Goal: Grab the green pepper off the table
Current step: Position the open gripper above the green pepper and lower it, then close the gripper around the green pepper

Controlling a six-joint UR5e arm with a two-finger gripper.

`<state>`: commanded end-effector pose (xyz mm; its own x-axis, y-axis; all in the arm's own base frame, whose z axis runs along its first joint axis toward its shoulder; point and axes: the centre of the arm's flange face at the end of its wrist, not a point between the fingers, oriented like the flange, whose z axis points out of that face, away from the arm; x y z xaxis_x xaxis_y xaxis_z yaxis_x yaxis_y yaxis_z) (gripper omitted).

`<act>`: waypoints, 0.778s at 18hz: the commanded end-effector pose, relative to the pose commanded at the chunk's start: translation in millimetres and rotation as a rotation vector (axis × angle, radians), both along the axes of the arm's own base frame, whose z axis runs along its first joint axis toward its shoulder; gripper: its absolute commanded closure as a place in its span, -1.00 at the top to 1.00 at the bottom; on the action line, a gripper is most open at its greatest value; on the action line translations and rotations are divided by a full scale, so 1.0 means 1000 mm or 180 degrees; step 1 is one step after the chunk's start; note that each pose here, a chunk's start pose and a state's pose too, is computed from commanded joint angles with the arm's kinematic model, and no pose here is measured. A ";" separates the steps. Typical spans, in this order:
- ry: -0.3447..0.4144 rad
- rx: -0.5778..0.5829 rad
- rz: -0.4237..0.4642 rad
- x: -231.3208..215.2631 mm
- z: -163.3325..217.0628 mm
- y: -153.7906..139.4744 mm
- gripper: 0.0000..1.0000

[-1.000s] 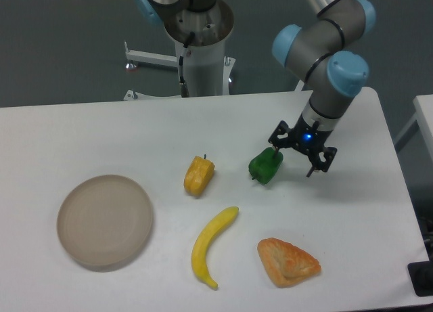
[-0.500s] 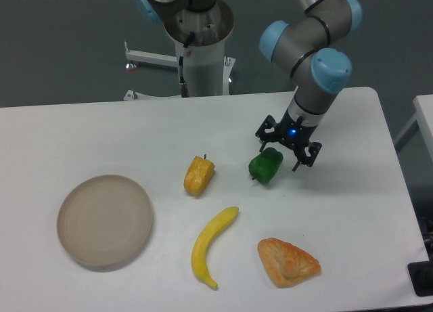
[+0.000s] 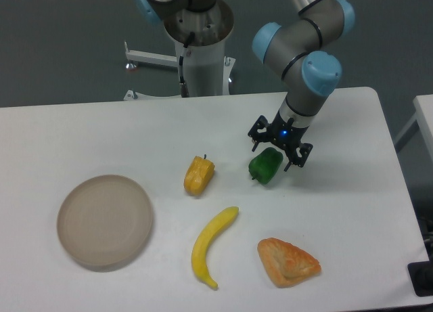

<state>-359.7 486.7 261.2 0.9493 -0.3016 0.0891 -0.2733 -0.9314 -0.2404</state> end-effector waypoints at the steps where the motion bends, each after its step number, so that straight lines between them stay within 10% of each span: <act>1: -0.0011 -0.0009 0.0000 0.001 -0.003 -0.001 1.00; 7: -0.0029 -0.0029 0.0000 0.003 -0.006 -0.001 0.98; 12: -0.0003 -0.0002 -0.0005 -0.001 -0.002 0.001 -0.14; 14: 0.0009 0.0007 -0.0005 -0.002 0.000 0.001 -0.30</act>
<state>-361.6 488.2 261.3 0.9491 -0.3032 0.0859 -0.2754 -0.9305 -0.2417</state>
